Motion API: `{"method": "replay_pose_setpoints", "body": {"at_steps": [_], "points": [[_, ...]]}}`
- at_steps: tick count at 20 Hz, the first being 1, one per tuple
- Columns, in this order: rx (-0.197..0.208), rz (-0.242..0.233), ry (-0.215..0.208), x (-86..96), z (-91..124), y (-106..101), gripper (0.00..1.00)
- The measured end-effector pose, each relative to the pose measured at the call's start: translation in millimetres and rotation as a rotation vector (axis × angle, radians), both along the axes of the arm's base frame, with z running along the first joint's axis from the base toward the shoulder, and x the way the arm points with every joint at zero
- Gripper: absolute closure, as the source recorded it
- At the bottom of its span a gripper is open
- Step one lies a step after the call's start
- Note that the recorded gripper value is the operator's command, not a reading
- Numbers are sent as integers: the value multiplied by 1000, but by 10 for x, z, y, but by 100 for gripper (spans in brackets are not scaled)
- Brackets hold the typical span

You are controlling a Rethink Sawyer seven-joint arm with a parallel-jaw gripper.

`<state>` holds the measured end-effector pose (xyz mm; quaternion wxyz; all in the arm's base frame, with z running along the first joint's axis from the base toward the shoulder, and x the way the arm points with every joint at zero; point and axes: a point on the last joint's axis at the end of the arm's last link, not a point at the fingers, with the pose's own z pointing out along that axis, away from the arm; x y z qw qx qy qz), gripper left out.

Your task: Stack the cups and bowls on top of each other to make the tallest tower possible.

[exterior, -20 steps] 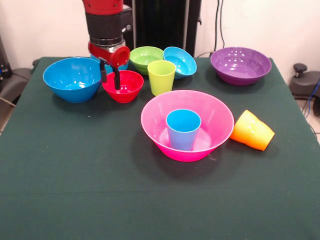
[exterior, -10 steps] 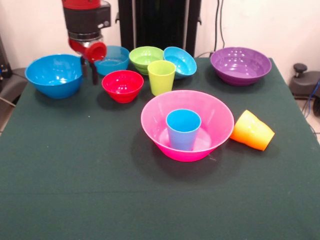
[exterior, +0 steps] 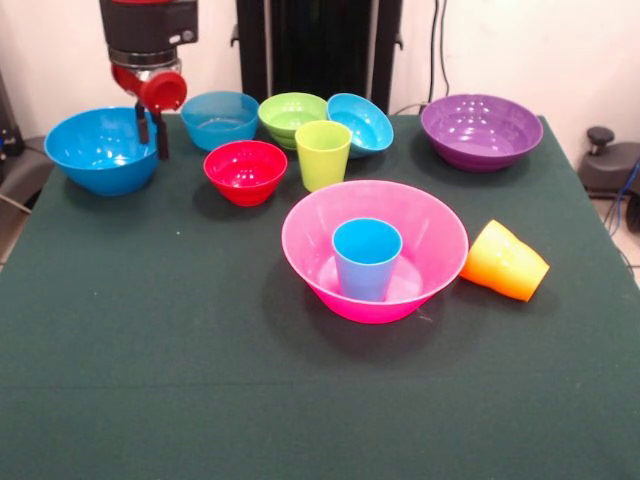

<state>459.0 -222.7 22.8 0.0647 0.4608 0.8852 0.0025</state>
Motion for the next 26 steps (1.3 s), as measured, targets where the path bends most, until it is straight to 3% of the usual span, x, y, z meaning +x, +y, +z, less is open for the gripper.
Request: {"method": "replay_pose_setpoints", "body": {"at_steps": [9,17,26], "points": [[-29,2,-20,48,153,-67,0],[-2,1,3,-47,6,-23,0],[26,46,41,-235,-232,76,0]]}}
